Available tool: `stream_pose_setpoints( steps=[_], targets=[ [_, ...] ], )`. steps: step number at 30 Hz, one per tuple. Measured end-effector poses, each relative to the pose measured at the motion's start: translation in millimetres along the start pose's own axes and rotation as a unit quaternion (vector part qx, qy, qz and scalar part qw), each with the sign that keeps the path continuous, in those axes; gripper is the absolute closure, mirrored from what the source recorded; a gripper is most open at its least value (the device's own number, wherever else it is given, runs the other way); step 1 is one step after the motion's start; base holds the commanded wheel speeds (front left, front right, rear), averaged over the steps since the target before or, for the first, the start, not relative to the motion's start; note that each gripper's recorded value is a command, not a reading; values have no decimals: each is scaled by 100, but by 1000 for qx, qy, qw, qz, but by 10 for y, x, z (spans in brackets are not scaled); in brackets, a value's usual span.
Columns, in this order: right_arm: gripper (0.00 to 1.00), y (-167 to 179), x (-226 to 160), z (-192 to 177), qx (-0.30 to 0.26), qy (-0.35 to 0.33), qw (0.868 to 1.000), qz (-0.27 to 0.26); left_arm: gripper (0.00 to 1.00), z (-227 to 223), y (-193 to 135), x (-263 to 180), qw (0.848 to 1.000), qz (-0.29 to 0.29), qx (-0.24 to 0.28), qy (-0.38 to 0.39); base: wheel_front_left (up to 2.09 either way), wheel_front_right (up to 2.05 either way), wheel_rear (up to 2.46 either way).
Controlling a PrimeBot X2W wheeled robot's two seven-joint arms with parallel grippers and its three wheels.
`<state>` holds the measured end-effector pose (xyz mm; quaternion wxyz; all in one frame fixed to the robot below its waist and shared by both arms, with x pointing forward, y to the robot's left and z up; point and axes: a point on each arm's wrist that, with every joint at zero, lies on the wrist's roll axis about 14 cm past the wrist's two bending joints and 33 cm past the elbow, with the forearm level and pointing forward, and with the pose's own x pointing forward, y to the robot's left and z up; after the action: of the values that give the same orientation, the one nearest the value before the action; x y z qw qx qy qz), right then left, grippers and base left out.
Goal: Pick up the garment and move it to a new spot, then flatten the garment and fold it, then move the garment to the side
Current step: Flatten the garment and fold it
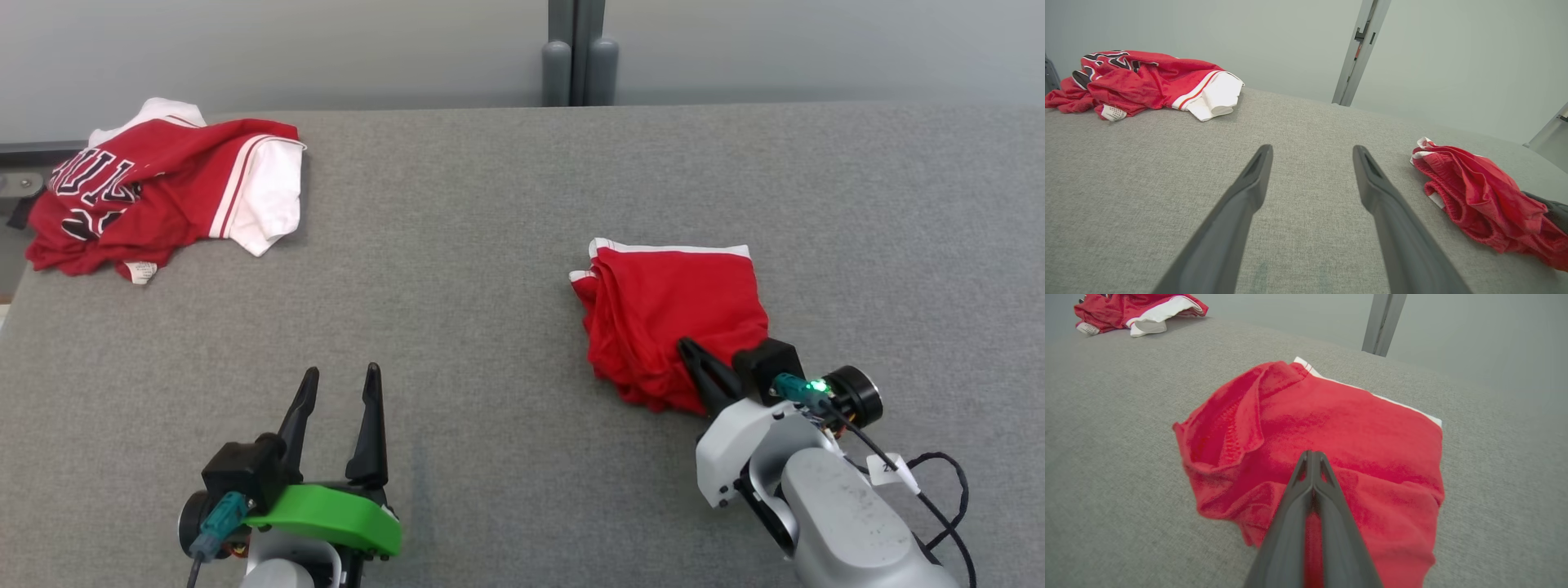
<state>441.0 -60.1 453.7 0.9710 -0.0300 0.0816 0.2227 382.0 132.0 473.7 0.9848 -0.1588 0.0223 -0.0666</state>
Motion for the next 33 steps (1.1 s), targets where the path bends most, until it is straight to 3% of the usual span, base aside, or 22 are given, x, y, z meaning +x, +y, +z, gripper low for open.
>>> stream_pose_setpoints(
  steps=[9, 17, 26, 29, 31, 32, 33],
  targets=[
    [100, 471, 136, -92, 2, 12, 997, 70, 0, -2, 86, -78, 1000, 15, -1, 0, 0, 0, 0],
    [100, 874, 87, -303, -40, 54, 988, 141, 0, 22, 153, -119, 1000, 28, -1, -4, 0, 0, 0],
    [100, 948, 71, -7, -50, 6, 987, 154, 0, 75, 127, -106, 1000, 25, 1, -14, 0, 0, 0],
    [84, 978, 45, 180, -50, -23, 986, 156, 0, 123, 116, -97, 1000, 22, 6, -21, 0, 0, 0],
    [61, 980, 21, 326, -45, -45, 986, 154, 0, 146, 91, -95, 999, 18, 10, -24, 0, 0, 0],
    [40, 978, 9, 382, -44, -53, 986, 152, 0, 160, 86, -93, 999, 17, 11, -26, 0, 0, 0],
    [0, 954, -5, 451, -42, -64, 986, 147, 0, 180, 77, -90, 999, 16, 13, -29, 0, 0, 0]
  ],
)
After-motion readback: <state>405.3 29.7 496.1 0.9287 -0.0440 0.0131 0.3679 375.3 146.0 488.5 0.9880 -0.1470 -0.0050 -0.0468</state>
